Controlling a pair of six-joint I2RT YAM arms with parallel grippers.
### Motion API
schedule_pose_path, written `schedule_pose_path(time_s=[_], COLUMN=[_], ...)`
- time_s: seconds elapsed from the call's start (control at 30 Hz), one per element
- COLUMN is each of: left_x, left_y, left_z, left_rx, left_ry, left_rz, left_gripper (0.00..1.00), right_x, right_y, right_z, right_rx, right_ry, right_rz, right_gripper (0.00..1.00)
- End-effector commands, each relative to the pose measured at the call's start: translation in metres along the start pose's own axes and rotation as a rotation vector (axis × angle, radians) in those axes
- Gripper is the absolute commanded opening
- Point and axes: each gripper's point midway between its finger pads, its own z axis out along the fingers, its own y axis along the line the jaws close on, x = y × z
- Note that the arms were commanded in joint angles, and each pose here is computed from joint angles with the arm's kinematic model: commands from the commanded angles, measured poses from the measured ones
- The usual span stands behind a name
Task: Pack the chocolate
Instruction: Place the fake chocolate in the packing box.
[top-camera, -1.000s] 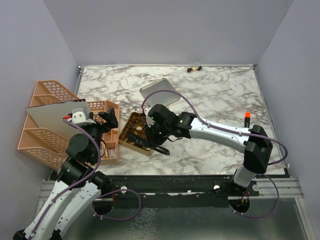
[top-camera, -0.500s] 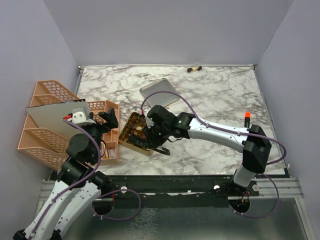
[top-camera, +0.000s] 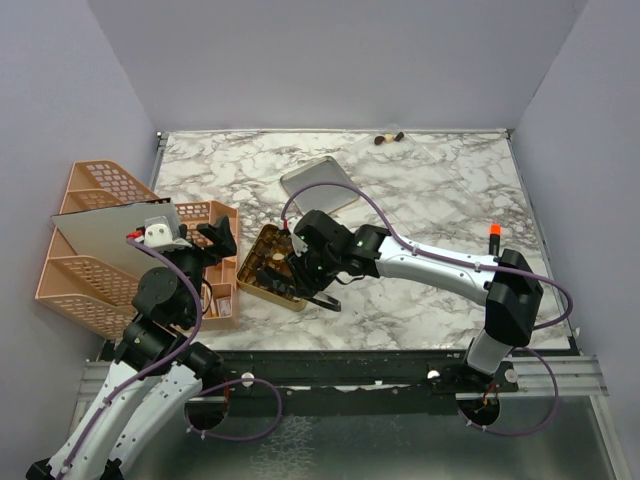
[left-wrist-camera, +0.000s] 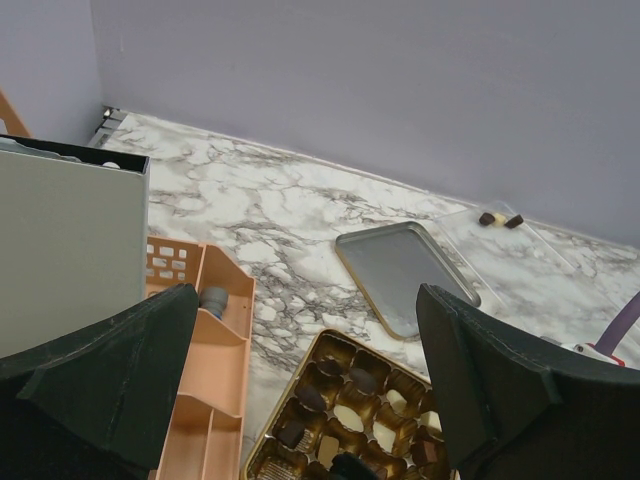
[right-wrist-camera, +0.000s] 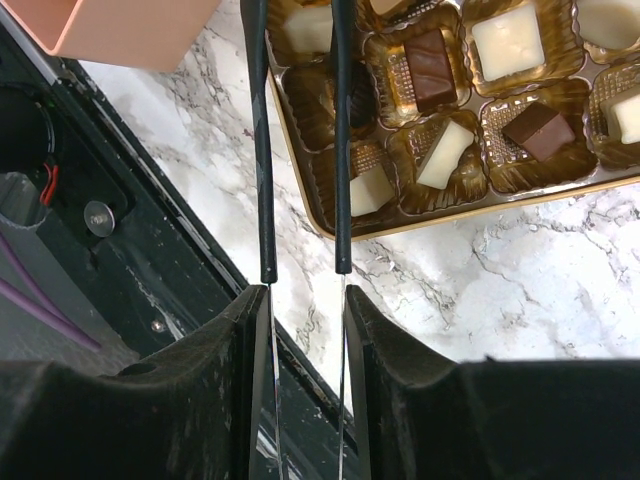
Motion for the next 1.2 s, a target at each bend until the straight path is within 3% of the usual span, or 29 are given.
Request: schedule_pose_path(time_s=[0.0,0.77,1.17], left_x=[-0.001,-0.004,-0.005], left_y=[0.002,0.002,0.000], left_z=[0.000,-0.002,-0.003], left_rx=[-0.010,0.000,0.011], left_ry=[-0.014,-0.024,-0.026], left_rz=[-0.004,-0.013,-0.020], left_gripper=[0.99,0.99,0.99], right_x=[-0.007,-0.056,-0.091], right_y=[0.001,0.003,-0.095], right_z=[-0.005,-0.048,-0.075], right_rx=[0.023,0.085,0.417], right_ry=[-0.018,-0.178,-0.244], right_rz=[-0.009,-0.019,0.033], right_gripper=[0.38,0.36,0.36])
